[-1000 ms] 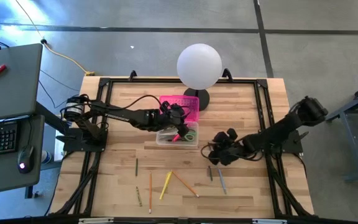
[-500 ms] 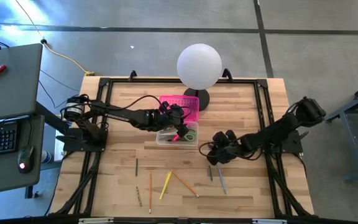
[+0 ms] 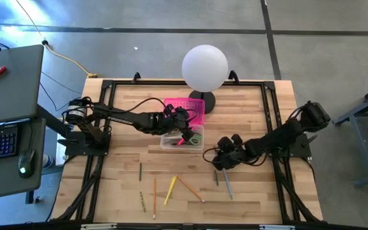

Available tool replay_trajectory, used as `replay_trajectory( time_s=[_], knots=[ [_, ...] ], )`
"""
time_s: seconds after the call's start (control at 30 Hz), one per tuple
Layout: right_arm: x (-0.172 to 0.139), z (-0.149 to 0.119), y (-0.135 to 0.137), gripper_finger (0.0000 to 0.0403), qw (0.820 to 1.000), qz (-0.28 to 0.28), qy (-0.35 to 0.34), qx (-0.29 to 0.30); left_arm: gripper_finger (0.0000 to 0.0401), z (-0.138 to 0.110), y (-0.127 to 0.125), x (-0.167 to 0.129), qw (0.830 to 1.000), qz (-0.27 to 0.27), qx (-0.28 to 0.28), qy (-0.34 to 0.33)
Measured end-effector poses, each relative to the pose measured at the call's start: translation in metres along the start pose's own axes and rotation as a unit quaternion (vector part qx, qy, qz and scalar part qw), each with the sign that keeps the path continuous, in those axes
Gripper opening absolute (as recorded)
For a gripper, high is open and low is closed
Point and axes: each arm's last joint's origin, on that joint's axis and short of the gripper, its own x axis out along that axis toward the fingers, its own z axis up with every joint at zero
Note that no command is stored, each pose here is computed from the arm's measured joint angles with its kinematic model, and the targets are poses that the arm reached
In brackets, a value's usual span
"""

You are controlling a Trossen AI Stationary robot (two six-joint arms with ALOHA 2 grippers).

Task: Pick & place school supplies into a supply box
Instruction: Put the top dark green crayon into the pink supply box

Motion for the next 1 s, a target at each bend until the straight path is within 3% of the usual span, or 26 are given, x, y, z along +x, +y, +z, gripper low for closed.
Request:
replay_trajectory(
  time_s=[0.57,0.83,1.0],
  knots=[
    [0.015,-0.007,-0.002,0.0080,0.998,-0.034,0.001,-0.046,0.0113,0.000,0.000,0.000,1.000,0.001,0.001,0.001],
    [0.015,-0.008,-0.002,0.0009,0.996,-0.035,0.002,-0.086,0.0113,0.000,0.001,0.000,1.000,0.006,-0.008,0.000],
    [0.015,-0.009,-0.002,0.0020,0.994,-0.033,0.002,-0.104,0.0109,0.009,0.005,-0.013,0.998,0.008,-0.053,-0.015]
  ],
)
